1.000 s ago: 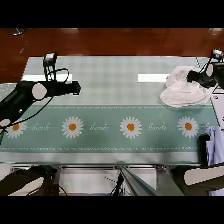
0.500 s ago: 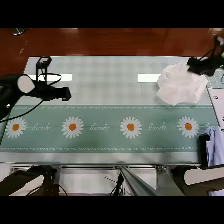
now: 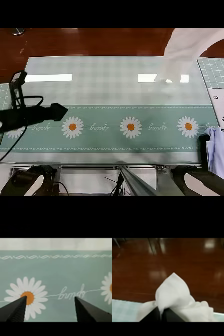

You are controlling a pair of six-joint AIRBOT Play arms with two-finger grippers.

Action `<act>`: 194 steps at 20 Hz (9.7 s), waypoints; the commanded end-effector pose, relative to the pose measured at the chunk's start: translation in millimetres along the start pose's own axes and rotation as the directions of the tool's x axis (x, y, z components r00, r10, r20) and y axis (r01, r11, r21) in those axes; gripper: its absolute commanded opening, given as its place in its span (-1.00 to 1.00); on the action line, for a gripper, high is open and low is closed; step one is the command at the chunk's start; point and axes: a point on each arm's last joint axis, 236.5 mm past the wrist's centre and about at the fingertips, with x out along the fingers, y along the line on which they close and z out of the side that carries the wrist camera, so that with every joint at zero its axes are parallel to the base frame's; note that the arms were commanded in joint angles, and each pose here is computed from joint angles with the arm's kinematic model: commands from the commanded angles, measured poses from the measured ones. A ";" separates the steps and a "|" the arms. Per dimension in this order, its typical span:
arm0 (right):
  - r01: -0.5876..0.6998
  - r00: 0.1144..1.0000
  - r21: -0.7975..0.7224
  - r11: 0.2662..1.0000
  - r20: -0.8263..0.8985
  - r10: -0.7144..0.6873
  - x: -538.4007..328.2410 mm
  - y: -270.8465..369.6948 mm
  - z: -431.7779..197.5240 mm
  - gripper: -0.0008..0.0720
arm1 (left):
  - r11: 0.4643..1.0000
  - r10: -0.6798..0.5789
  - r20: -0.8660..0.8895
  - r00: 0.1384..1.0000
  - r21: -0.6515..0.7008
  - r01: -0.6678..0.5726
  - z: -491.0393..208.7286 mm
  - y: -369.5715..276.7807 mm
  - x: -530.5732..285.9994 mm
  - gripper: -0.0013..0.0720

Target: Fold the shirts.

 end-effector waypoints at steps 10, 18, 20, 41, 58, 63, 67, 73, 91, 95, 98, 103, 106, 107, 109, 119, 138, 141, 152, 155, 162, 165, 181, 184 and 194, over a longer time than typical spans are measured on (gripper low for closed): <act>-0.445 0.815 -0.044 0.895 -0.433 0.384 -59.9 174.8 -156.2 -0.92 | 0.994 -0.091 0.167 0.982 -0.038 0.099 1.5 -16.2 -18.1 0.96; -0.423 0.602 0.308 0.852 -0.607 0.519 17.5 278.9 -334.5 -0.92 | 0.995 -0.081 0.143 0.986 -0.046 0.088 -2.4 -12.5 -11.4 0.96; -0.335 0.568 0.385 0.860 -0.646 0.510 36.9 283.3 -368.9 -0.07 | 0.995 -0.074 0.116 0.990 -0.054 0.081 -9.1 -9.4 -5.6 0.96; 0.213 0.503 0.505 0.837 -0.790 0.349 -64.2 63.2 -489.5 0.72 | 0.890 -0.388 -0.207 0.898 -0.336 0.307 -93.5 -36.8 120.0 0.96; -0.003 0.323 0.571 0.821 -0.776 0.541 -14.9 218.8 -536.6 -0.91 | 0.878 -0.467 -0.186 0.864 -0.212 0.429 -21.0 -62.7 120.4 -0.90; -0.278 0.481 0.471 0.837 -0.686 0.546 12.2 208.2 -382.5 -0.93 | 0.811 -0.572 0.084 0.816 -0.093 0.578 94.9 -88.7 35.6 -0.90; -0.404 0.796 0.274 0.873 -0.364 0.483 1.2 163.0 -136.9 -0.93 | 0.771 -0.626 0.470 0.622 0.252 0.585 229.0 -137.2 -141.7 -0.90; -0.375 0.927 -0.131 0.918 -0.061 0.370 -174.0 156.1 19.2 -0.93 | 0.795 -0.595 0.694 0.405 0.582 0.171 229.7 -201.5 -370.6 -0.90; -0.214 0.699 0.132 0.968 -0.672 0.246 -151.2 102.5 -237.8 -0.92 | 0.898 -0.413 0.177 0.893 0.244 0.367 54.5 -121.3 -179.1 -0.90; -0.114 0.675 0.188 0.976 -0.706 0.215 -70.7 77.4 -311.8 -0.92 | 0.919 -0.393 0.195 0.898 0.042 0.393 56.0 -67.8 -59.7 -0.90; -0.036 0.695 0.202 0.979 -0.698 0.170 -4.7 54.1 -322.4 -0.92 | 0.941 -0.323 0.272 0.907 -0.012 0.338 88.4 -49.4 1.7 -0.90; 0.080 0.667 0.317 0.945 -0.721 0.185 83.2 13.3 -338.2 -0.92 | 0.961 -0.235 0.239 0.942 -0.089 0.262 131.2 -40.1 101.2 -0.90; 0.152 0.644 0.346 0.926 -0.746 0.173 112.0 -13.7 -355.8 -0.92 | 0.946 -0.290 0.114 0.950 -0.118 0.303 127.9 -57.0 143.2 -0.90; 0.191 0.637 0.362 0.913 -0.753 0.165 117.9 -25.6 -362.5 -0.92 | 0.937 -0.318 0.079 0.945 -0.125 0.326 126.8 -65.8 150.9 -0.90; 0.269 0.628 0.397 0.878 -0.763 0.153 124.0 -49.8 -372.8 -0.92 | 0.923 -0.363 0.037 0.931 -0.124 0.365 127.5 -82.3 157.6 -0.74; 0.420 0.540 0.320 0.849 -0.840 0.049 -3.0 -174.7 -358.4 0.72 | 0.955 -0.220 -0.472 0.854 -0.281 0.091 19.6 40.6 102.0 0.96; 0.265 0.731 0.629 0.731 -0.625 0.273 23.2 -74.9 -416.5 0.72 | 0.817 -0.492 -0.191 0.849 -0.438 0.375 7.4 -118.7 224.3 -0.90; 0.258 0.720 0.602 0.756 -0.641 0.265 58.1 -80.6 -404.2 0.72 | 0.799 -0.543 -0.201 0.816 -0.424 0.427 17.1 -126.0 212.0 -0.90; 0.212 0.663 0.602 0.769 -0.667 0.339 151.3 -64.9 -415.2 -0.92 | 0.790 -0.555 -0.198 0.808 -0.431 0.437 22.2 -124.7 208.3 -0.90; 0.103 0.711 0.592 0.799 -0.606 0.357 154.1 -71.4 -340.6 -0.92 | 0.748 -0.615 -0.134 0.777 -0.411 0.521 70.1 -121.4 175.3 -0.90; -0.132 0.959 0.227 0.965 -0.217 0.183 47.3 -40.4 -25.7 -0.92 | 0.711 -0.657 0.476 0.585 0.132 0.691 313.7 -135.6 -127.4 -0.90; -0.140 0.986 0.039 0.989 -0.087 0.143 -47.5 9.0 25.4 -0.92 | 0.726 -0.678 0.551 0.486 0.398 0.561 305.5 -165.7 -265.8 -0.90; 0.210 0.971 -0.057 0.976 -0.106 -0.215 -226.1 20.5 -68.0 -0.92 | 0.947 -0.232 0.236 0.944 0.278 0.163 87.2 -97.2 -197.8 -0.90; 0.218 0.949 0.002 0.976 -0.233 -0.211 -162.8 -18.0 -111.3 -0.92 | 0.947 -0.285 -0.050 0.957 0.138 0.289 32.6 -73.1 -96.6 -0.90; 0.199 0.837 0.339 0.919 -0.546 0.020 78.8 -117.0 -238.0 -0.92 | 0.957 -0.224 0.037 0.974 -0.182 0.227 128.2 -18.3 128.1 -0.90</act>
